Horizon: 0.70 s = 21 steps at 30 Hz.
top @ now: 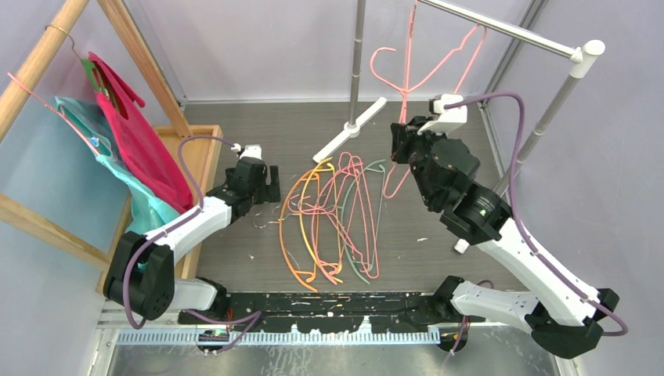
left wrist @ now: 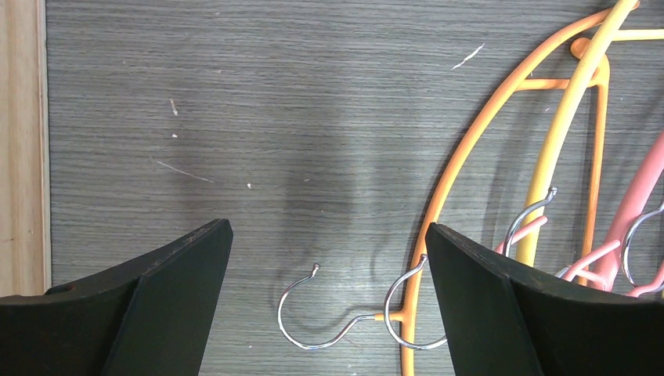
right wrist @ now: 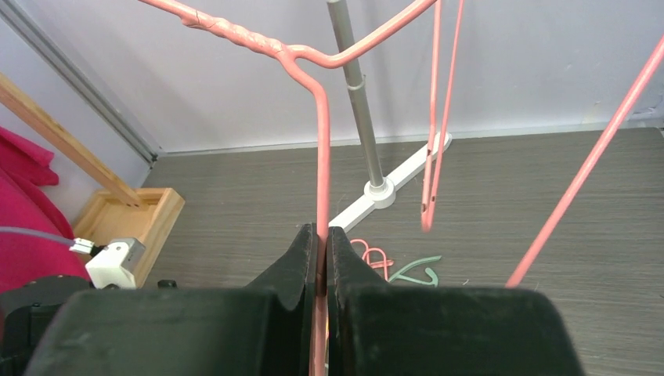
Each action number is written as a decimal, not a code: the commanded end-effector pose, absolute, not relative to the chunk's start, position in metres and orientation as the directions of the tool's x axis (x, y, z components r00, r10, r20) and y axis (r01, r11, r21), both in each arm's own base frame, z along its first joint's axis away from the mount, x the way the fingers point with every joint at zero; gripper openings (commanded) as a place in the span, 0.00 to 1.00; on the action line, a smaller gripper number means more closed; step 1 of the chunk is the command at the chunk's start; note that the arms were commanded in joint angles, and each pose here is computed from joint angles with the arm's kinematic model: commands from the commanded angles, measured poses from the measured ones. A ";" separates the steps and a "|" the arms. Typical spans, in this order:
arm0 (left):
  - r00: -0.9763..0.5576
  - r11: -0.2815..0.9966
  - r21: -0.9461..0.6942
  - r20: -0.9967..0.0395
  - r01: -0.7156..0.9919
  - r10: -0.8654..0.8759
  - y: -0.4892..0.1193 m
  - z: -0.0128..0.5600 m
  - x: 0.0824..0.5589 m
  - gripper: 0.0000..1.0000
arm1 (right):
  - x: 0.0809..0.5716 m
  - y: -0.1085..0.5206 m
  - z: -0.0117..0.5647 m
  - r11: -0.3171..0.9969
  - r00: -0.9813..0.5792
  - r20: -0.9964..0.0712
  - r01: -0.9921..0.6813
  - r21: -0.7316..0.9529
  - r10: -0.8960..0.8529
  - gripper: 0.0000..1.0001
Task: Organize the hangers
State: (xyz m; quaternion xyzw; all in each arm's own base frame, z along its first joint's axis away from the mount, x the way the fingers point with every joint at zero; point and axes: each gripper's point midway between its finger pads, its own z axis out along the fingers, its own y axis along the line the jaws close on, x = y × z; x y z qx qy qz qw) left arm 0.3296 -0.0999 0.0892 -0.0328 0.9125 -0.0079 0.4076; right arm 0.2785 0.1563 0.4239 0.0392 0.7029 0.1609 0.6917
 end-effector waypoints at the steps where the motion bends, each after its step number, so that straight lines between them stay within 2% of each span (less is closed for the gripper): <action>1: -0.611 0.995 -0.071 -0.786 -0.064 -0.096 -0.101 0.106 0.339 0.98 | 0.287 0.163 0.466 0.929 0.056 -0.943 -0.201 0.312 0.329 0.01; 7: -0.608 0.995 -0.068 -0.789 -0.067 -0.095 -0.100 0.108 0.338 0.98 | 0.311 0.180 0.461 0.910 0.023 -0.934 -0.237 0.341 0.356 0.01; 12: -0.606 0.995 -0.072 -0.789 -0.065 -0.097 -0.101 0.108 0.338 0.98 | 0.340 0.163 0.451 0.867 -0.018 -0.899 -0.256 0.428 0.439 0.01; 21: -0.615 0.996 -0.066 -0.783 -0.067 -0.093 -0.101 0.103 0.339 0.98 | 0.359 0.142 0.481 0.814 0.039 -0.859 -0.346 0.467 0.510 0.01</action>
